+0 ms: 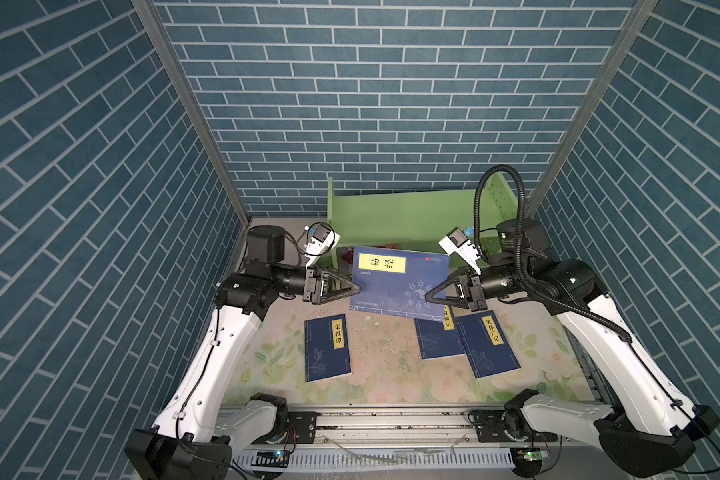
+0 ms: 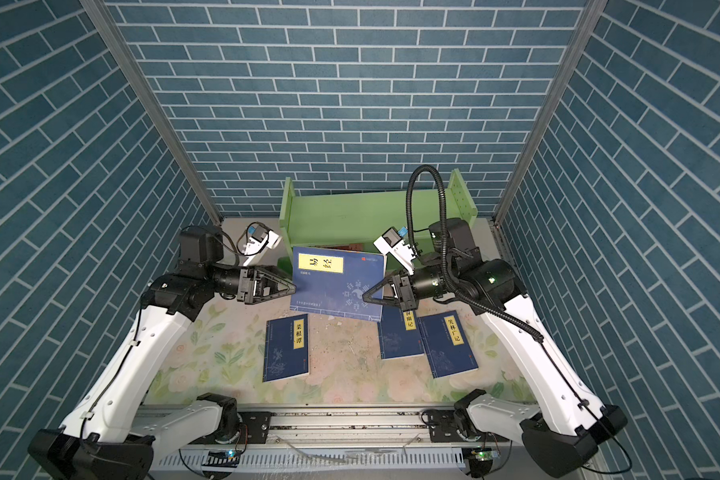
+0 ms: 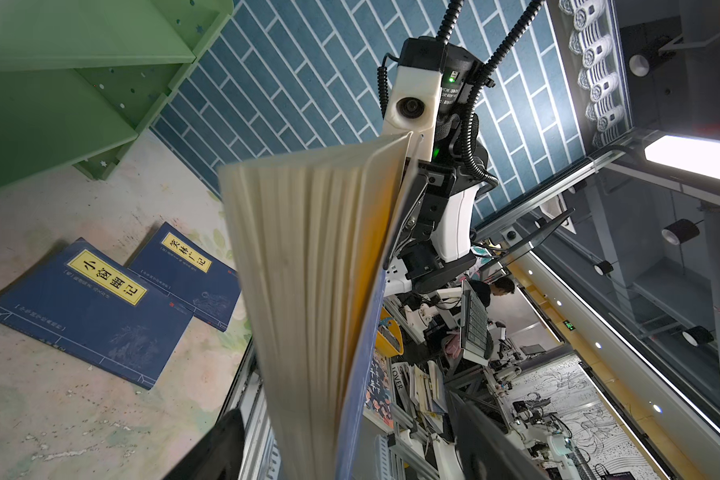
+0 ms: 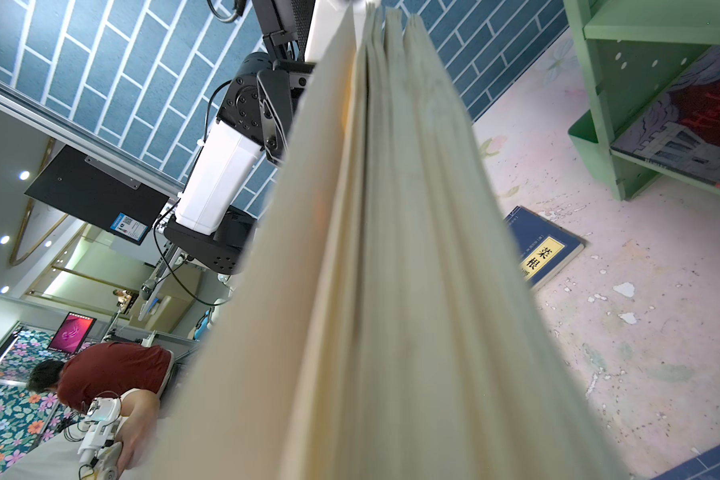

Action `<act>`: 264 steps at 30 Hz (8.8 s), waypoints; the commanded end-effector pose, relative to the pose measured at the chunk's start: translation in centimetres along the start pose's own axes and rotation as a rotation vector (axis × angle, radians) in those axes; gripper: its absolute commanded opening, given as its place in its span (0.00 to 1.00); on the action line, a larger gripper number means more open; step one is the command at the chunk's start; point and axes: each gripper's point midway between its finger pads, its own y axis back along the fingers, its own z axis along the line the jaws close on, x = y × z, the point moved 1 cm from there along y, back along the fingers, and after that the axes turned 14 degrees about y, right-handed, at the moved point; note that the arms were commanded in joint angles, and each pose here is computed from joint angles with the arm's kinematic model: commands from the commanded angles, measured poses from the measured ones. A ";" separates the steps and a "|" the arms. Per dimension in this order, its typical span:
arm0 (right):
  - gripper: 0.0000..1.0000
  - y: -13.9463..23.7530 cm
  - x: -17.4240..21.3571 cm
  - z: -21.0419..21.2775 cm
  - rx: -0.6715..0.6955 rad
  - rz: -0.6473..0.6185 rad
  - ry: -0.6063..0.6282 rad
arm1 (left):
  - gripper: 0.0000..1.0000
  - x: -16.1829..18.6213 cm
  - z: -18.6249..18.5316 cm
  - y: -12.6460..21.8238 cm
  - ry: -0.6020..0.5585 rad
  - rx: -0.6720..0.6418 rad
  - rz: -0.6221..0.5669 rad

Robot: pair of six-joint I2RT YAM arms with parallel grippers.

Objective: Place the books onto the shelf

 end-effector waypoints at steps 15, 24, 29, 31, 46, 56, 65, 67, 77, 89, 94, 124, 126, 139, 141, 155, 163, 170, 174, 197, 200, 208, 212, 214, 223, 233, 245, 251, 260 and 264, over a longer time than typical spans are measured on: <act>0.52 -0.7 -2.2 -3.5 0.027 -0.074 -0.014 | 0.00 -3.8 -0.4 -0.7 -0.044 -0.041 -0.058; 0.53 0.5 -4.1 -4.9 -0.032 -0.239 -0.054 | 0.00 -6.0 -1.2 -0.1 -0.120 -0.090 -0.147; 0.41 0.2 -5.0 -5.6 -0.055 -0.255 -0.066 | 0.00 -6.8 -0.6 -0.1 -0.109 -0.081 -0.166; 0.32 0.0 -5.3 -5.9 -0.067 -0.254 -0.072 | 0.00 -7.3 0.0 0.1 -0.101 -0.104 -0.191; 0.00 2.4 -8.8 -12.5 0.044 -0.274 -0.189 | 0.63 -12.0 2.9 9.7 -0.043 -0.388 -0.548; 0.00 0.9 -10.3 -17.7 0.060 -0.221 -0.302 | 0.67 -11.9 -1.4 9.2 -0.157 -0.298 -0.520; 0.00 -1.0 -9.5 -20.6 0.107 -0.147 -0.401 | 0.68 -13.3 -0.8 9.4 -0.120 -0.258 -0.529; 0.00 -1.6 -9.5 -21.2 0.107 -0.135 -0.418 | 0.68 -13.7 -0.6 9.4 -0.111 -0.241 -0.537; 0.00 -4.0 -9.4 -23.0 0.103 -0.072 -0.455 | 0.69 -14.5 0.1 9.5 -0.094 -0.221 -0.539; 0.38 -4.2 -8.2 -24.7 0.181 -0.001 -0.479 | 0.69 -14.6 0.5 9.4 -0.088 -0.217 -0.530; 0.58 -3.7 -7.9 -25.2 0.251 0.027 -0.478 | 0.69 -14.6 0.8 9.5 -0.083 -0.219 -0.534; 0.62 -2.8 -8.8 -28.0 0.532 0.043 -0.380 | 0.69 -13.6 2.0 9.4 -0.056 -0.246 -0.525; 0.62 -3.2 -8.7 -27.7 0.525 0.052 -0.379 | 0.69 -13.6 2.1 9.3 -0.054 -0.245 -0.524; 0.61 -5.6 -8.2 -28.5 0.500 0.066 -0.395 | 0.69 -13.4 2.1 9.3 -0.059 -0.245 -0.524; 0.61 -5.7 -8.1 -28.7 0.504 0.069 -0.396 | 0.69 -13.4 2.1 9.3 -0.060 -0.244 -0.523; 0.59 -6.7 -8.4 -28.5 0.466 0.060 -0.400 | 0.70 -13.4 2.0 9.3 -0.063 -0.245 -0.526; 0.59 -7.1 -8.2 -28.3 0.454 0.070 -0.400 | 0.70 -13.4 2.0 9.3 -0.062 -0.245 -0.528; 0.65 -6.3 -8.4 -28.4 0.504 0.067 -0.381 | 0.70 -13.0 2.6 9.3 -0.031 -0.261 -0.529; 0.68 -5.2 -9.0 -28.6 0.538 0.048 -0.367 | 0.70 -12.4 3.6 9.6 0.004 -0.317 -0.538; 0.67 1.6 0.4 -9.4 0.598 -0.084 -0.220 | 0.69 5.0 25.9 14.4 0.886 -0.787 -0.595; 0.66 -1.2 4.5 -8.7 0.507 -0.092 -0.276 | 0.69 5.8 27.4 13.6 0.899 -0.741 -0.575; 0.67 -6.7 11.8 -10.2 0.457 -0.072 -0.342 | 0.69 6.3 28.6 14.6 0.817 -0.850 -0.541; 0.67 -9.4 13.3 -11.9 0.447 -0.078 -0.370 | 0.70 8.0 29.1 15.4 0.781 -0.955 -0.527; 0.67 -10.7 13.9 -12.6 0.454 -0.064 -0.371 | 0.70 8.3 29.0 15.4 0.785 -0.967 -0.548; 0.66 -17.2 16.7 -14.5 0.427 0.016 -0.433 | 0.69 8.6 28.9 14.8 0.758 -0.992 -0.507; 0.66 -20.6 17.8 -15.0 0.359 0.049 -0.469 | 0.66 10.4 30.7 15.4 0.844 -1.106 -0.423; 0.66 -20.8 18.0 -15.1 0.368 0.047 -0.480 | 0.67 13.1 33.2 12.4 0.880 -1.155 -0.217; 0.66 -20.7 18.1 -15.3 0.382 0.046 -0.484 | 0.68 13.9 33.2 10.2 0.805 -1.182 -0.112; 0.67 -20.9 18.8 -15.5 0.379 0.070 -0.501 | 0.69 13.2 32.3 6.2 0.761 -1.001 -0.079; 0.67 -20.9 19.9 -16.1 0.399 0.101 -0.518 | 0.71 13.0 31.9 3.9 0.689 -0.939 -0.025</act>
